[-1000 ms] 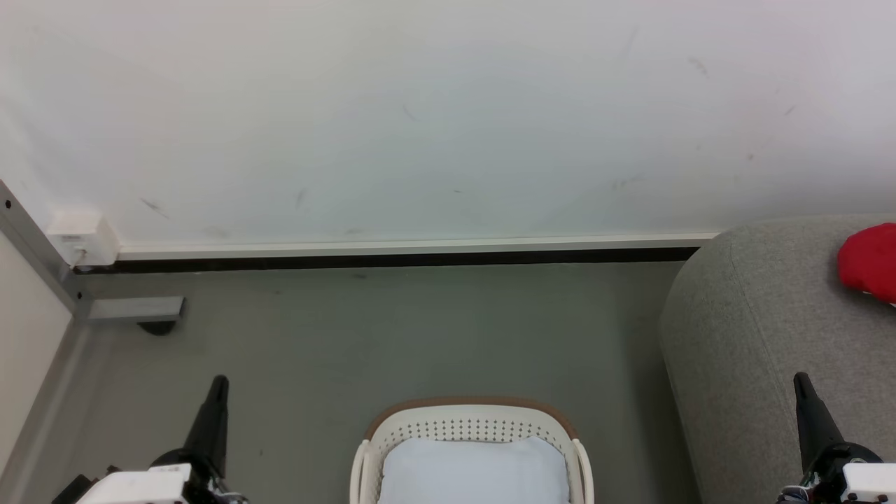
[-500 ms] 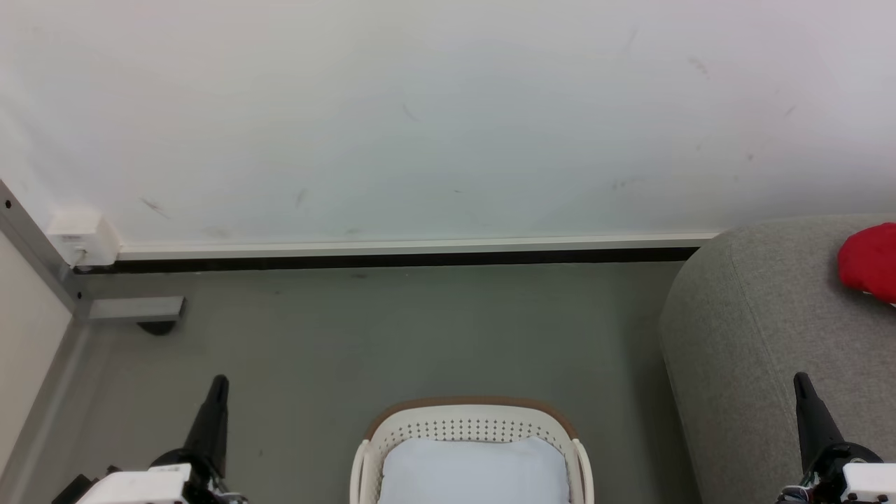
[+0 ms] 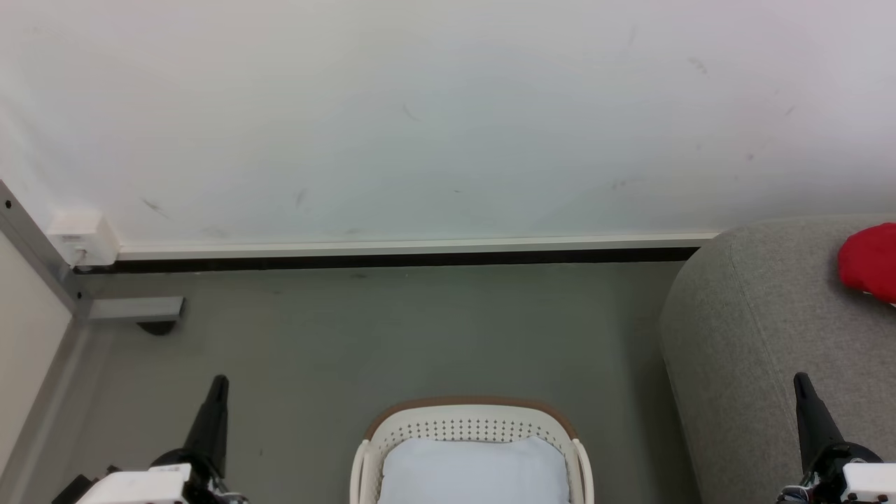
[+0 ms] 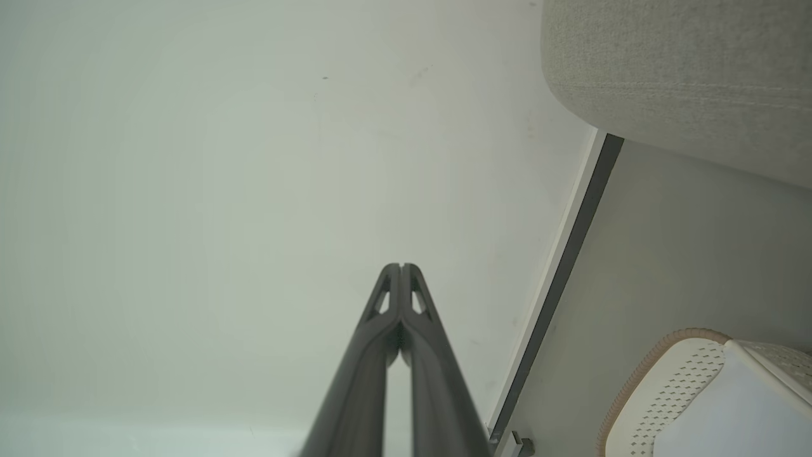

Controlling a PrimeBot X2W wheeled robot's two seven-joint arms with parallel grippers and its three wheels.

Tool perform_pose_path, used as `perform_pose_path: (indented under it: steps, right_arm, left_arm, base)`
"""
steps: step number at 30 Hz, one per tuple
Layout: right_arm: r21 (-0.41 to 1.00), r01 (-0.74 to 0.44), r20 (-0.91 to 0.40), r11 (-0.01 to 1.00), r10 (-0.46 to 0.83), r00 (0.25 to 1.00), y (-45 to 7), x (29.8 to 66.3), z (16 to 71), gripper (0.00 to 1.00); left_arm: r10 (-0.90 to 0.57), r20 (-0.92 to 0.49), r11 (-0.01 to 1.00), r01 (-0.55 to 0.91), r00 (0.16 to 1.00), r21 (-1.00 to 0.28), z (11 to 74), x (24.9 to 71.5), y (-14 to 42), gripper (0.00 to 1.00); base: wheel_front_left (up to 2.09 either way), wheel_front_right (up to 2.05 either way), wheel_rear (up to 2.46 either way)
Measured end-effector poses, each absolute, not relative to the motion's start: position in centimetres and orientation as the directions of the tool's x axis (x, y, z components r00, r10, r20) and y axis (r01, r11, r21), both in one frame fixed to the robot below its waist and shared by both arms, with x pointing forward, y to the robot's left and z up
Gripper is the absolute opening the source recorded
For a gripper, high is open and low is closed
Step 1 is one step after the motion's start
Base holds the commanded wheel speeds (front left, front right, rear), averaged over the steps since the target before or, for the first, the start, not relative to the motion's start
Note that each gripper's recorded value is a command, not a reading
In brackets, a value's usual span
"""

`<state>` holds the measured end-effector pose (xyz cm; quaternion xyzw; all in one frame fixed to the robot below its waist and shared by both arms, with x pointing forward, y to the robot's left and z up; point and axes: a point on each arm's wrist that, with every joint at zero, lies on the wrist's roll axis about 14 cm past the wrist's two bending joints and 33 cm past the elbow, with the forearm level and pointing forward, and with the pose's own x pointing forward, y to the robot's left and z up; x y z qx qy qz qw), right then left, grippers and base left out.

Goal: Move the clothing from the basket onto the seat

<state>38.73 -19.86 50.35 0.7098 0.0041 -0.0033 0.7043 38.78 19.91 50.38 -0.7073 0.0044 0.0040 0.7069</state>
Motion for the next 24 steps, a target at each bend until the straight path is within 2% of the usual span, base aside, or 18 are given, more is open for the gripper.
perform_pose_path:
  steps: [24]
  right_arm:
    - [1.0,0.01,-0.01,-0.008,0.001,1.0,-19.85,38.73,50.35,0.0]
  left_arm:
    - [-0.001,-0.012,-0.001,-0.012,1.0,-1.0,50.38,38.78,19.91,0.0]
  base:
    - [0.0,0.0,0.0]
